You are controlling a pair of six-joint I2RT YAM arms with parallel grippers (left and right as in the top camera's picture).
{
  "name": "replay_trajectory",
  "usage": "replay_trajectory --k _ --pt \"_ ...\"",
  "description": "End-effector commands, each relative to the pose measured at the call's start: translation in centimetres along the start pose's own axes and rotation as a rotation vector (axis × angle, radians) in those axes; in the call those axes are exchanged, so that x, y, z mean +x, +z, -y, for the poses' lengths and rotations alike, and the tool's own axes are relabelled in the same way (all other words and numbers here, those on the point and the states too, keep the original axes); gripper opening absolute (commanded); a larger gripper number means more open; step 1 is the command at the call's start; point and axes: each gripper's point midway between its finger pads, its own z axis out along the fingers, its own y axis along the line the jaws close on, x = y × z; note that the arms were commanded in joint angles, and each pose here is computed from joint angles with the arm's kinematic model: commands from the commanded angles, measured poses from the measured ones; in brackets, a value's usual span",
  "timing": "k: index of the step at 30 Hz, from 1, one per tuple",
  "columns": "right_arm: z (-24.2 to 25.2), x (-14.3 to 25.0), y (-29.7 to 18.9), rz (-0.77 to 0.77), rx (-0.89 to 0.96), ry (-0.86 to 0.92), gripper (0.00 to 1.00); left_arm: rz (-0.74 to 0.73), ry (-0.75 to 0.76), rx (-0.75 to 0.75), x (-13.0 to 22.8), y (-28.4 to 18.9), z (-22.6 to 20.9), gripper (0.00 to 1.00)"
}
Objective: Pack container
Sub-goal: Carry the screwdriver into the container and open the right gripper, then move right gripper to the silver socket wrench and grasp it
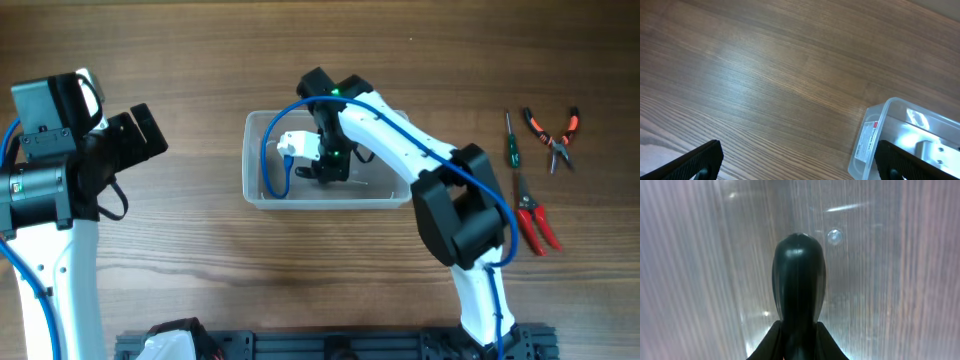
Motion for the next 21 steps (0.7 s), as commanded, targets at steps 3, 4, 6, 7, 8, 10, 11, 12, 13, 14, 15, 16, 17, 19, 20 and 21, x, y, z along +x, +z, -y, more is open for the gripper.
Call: replay_trajectory --k 3,4,6,7,8,10,11,12,13,14,15,16,17,19,20,21 --pt "-0.4 -0.6 0.1 0.024 -0.015 0.054 0.51 0.0 -0.014 0.012 -0.1 -0.2 0.1 1.0" --pt "-0.4 -0.6 0.1 0.024 -0.015 0.067 0.53 0.0 -0.014 0.012 -0.1 -0.2 0.1 1.0" --pt "-0.1 -0.5 -0.8 0.014 0.013 0.115 0.56 0.0 -0.014 0.012 -0.1 -0.2 0.1 1.0" --pt "0.2 -0.3 -2.2 0.001 0.052 0.154 0.56 0.0 -0.014 0.012 -0.1 -0.2 0.1 1.0" --pt "0.4 -0.3 -3.9 -0.002 0.091 0.18 0.56 0.0 -0.014 0.012 -0.1 -0.2 0.1 1.0" --pt "1.0 -0.6 -9.3 0.037 0.23 0.228 0.57 0.0 -0.014 0.012 -0.1 -0.2 0.1 1.0" --pt "1.2 -0.6 -11.6 0.063 0.294 0.252 0.57 0.0 -0.014 0.012 -0.1 -0.2 0.1 1.0" --pt "1.7 -0.3 -15.7 0.121 0.41 0.317 0.57 0.0 -0.014 0.012 -0.1 -0.2 0.1 1.0" --pt "2.0 0.8 -20.7 0.212 0.539 0.441 0.63 0.0 -0.014 0.012 -0.1 -0.2 0.1 1.0" --pt "2.0 2.0 -23.5 0.272 0.595 0.535 0.98 0.0 -0.014 0.012 -0.1 -0.2 0.1 1.0" --pt "1.6 4.1 -26.7 0.346 0.632 0.645 1.0 0.0 -0.014 0.012 -0.1 -0.2 0.1 1.0" --pt "1.2 6.4 -28.6 0.378 0.65 0.727 1.0 0.0 -0.014 0.012 -0.1 -0.2 0.1 1.0" --pt "0.7 9.0 -30.0 0.392 0.664 0.819 1.0 0.0 -0.014 0.012 -0.1 -0.2 0.1 1.0" --pt "-0.1 14.6 -31.4 0.37 0.672 1.0 1.0 -0.001 -0.014 0.012 0.0 -0.2 0.1 1.0" --pt "-0.7 17.8 -31.4 0.332 0.665 1.1 1.0 -0.004 -0.015 0.011 0.0 -0.2 0.1 1.0" --pt "-1.2 20.1 -31.1 0.299 0.65 1.167 1.0 -0.006 -0.015 0.011 0.1 -0.2 0.1 1.0"
